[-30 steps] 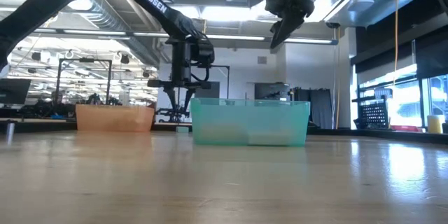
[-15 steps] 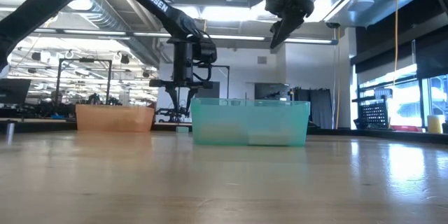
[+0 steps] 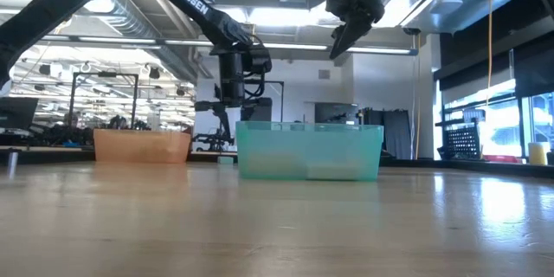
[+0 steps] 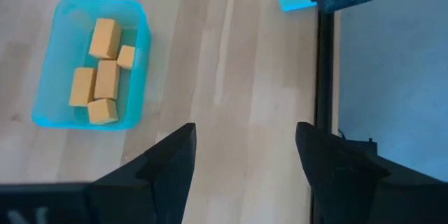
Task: Sort & place blocks by color
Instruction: Put the light blue block into the transparent bin
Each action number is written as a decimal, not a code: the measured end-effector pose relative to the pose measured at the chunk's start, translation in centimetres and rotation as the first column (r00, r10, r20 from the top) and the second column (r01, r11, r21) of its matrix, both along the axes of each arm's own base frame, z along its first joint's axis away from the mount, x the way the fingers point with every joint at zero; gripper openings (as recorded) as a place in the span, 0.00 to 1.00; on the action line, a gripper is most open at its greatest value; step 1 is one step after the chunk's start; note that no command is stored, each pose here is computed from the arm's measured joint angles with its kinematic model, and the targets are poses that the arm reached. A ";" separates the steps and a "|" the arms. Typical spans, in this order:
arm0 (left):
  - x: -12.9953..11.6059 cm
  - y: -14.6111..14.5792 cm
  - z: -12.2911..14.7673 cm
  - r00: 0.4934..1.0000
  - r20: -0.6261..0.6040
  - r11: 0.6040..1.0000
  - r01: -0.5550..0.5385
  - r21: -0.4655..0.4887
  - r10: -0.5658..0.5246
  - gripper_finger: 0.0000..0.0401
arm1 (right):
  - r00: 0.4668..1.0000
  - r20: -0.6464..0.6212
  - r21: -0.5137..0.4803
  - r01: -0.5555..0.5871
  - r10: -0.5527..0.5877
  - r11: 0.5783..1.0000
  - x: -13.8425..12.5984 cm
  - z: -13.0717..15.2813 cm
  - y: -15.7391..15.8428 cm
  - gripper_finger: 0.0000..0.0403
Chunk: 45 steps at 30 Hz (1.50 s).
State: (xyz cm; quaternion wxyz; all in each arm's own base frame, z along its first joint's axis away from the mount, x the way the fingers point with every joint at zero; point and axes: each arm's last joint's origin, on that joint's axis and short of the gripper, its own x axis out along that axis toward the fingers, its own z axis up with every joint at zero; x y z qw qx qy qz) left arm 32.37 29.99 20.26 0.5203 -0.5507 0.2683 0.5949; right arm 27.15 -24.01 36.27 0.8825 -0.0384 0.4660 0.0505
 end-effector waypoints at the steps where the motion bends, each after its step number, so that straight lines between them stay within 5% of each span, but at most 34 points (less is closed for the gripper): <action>1: 0.0 0.0 0.0 1.000 0.000 1.000 0.000 -0.001 0.000 0.34 | 1.000 0.002 -0.002 0.000 0.000 1.000 0.0 0.0 0.0 0.61; 11: -0.1 -0.1 0.0 1.000 -0.015 1.000 -0.001 -0.008 0.001 0.36 | 0.999 0.037 -0.035 0.001 0.000 0.999 0.3 0.2 -0.3 0.61; 25: -1.0 -0.3 -3.2 0.998 -0.014 0.997 -0.062 -0.036 0.061 0.64 | 0.999 0.038 -0.037 0.001 0.000 0.999 0.3 0.2 -0.3 0.61; 45: -1.2 -1.2 -6.0 0.996 -0.043 0.996 -0.070 0.063 0.073 0.64 | 0.999 0.039 -0.036 0.001 0.001 0.999 0.3 0.2 -0.3 0.61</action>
